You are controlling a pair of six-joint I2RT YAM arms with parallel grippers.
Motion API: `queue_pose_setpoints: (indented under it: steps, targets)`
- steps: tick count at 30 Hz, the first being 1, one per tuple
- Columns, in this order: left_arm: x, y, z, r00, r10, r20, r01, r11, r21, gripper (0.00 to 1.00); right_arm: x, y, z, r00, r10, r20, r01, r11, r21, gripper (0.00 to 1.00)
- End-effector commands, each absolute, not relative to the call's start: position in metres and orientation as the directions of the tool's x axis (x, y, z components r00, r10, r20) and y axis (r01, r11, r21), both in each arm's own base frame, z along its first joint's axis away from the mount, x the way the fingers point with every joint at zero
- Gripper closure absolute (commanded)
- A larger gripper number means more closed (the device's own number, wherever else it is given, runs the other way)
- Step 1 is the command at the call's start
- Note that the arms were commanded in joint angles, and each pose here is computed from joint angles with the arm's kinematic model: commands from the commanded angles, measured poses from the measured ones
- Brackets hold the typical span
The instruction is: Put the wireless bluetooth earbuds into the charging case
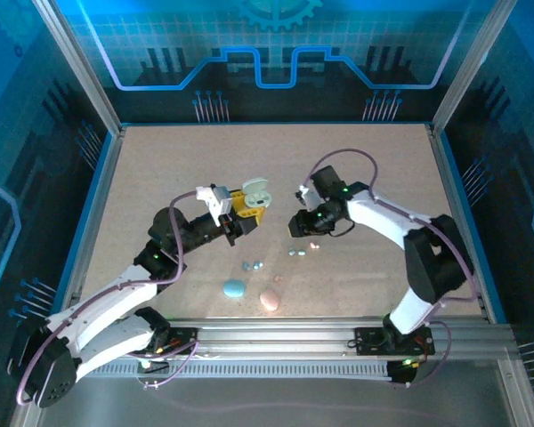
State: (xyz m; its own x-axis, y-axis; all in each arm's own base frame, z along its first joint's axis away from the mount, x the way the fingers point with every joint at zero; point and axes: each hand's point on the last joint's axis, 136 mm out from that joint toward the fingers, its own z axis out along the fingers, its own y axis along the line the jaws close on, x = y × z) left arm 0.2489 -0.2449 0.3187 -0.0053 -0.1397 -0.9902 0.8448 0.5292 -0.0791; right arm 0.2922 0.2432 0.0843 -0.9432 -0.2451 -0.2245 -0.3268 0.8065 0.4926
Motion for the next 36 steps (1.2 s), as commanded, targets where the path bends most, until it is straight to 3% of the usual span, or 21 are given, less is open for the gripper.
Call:
queue_pose_setpoints:
  steps: [1,16,36]
  targets:
    - [0.247,-0.241,0.323,0.019,-0.129,-0.991,0.842,0.537,-0.054,0.69,0.297,0.255,0.077,-0.921,-0.325,-0.213,-0.388,0.804,0.450,0.60]
    - [0.245,-0.244,0.322,0.006,-0.123,-0.992,0.851,0.522,-0.060,0.69,0.293,0.275,0.032,-0.921,-0.381,-0.079,-0.373,0.807,0.458,0.64]
    - [0.247,-0.245,0.318,-0.004,-0.108,-0.994,0.849,0.525,-0.061,0.69,0.265,0.265,0.018,-0.927,-0.374,0.009,-0.333,0.837,0.435,0.64]
